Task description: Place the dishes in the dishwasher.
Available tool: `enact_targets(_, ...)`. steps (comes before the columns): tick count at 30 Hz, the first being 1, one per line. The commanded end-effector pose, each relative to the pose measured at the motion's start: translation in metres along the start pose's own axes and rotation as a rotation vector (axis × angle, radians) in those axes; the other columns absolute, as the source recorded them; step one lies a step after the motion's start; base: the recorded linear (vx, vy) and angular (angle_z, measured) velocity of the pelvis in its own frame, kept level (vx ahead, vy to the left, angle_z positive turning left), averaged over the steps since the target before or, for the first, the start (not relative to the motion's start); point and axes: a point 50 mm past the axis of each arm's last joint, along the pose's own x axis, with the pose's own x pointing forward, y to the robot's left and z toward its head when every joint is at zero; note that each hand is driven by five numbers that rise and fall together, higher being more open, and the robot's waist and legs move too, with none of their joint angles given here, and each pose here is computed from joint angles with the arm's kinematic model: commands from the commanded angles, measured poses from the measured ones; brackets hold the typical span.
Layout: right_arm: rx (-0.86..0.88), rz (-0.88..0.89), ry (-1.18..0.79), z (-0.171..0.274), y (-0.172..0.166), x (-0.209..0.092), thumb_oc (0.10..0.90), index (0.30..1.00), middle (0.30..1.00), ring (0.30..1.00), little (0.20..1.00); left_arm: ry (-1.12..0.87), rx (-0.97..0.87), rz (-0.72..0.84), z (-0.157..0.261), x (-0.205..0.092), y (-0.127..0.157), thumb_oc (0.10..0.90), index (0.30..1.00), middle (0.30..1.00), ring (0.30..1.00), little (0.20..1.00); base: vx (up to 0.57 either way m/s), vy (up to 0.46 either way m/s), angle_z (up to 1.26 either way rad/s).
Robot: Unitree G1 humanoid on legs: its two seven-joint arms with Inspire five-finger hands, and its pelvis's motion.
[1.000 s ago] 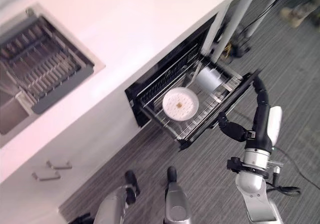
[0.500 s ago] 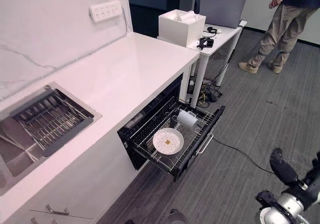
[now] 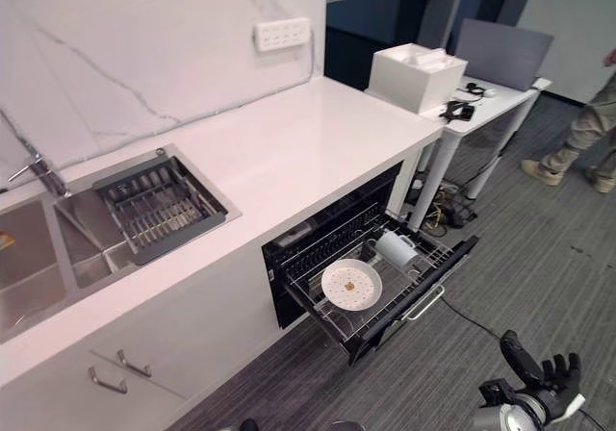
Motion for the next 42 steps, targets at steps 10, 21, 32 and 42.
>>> enact_targets(10,0.304,0.090,0.090,0.021,0.073,0.019,0.800,0.900,0.900,0.900,0.900,-0.233,-0.042,-0.026,0.079,-0.008,0.002,0.800,0.900,0.900,0.900,0.900,-0.08,0.027,0.17)
enact_targets(21,-0.188,0.435,-0.083,0.050,0.139,0.017,0.800,0.900,0.900,0.900,0.900,-0.317,0.005,-0.034,0.111,-0.017,-0.001,0.800,0.900,0.900,0.900,0.900,-0.04,0.008,0.06)
enact_targets(32,-0.401,0.623,-0.492,0.142,0.204,0.000,0.800,0.900,0.900,0.900,0.900,-0.323,0.015,0.004,0.113,-0.020,0.024,0.800,0.900,0.900,0.900,0.900,0.00,0.006,-0.03)
enact_targets(42,-0.582,0.653,-0.770,0.207,0.247,-0.028,0.800,0.900,0.900,0.900,0.900,-0.337,0.046,0.042,0.123,-0.025,0.037,0.800,0.900,0.900,0.900,0.900,0.02,0.008,0.02)
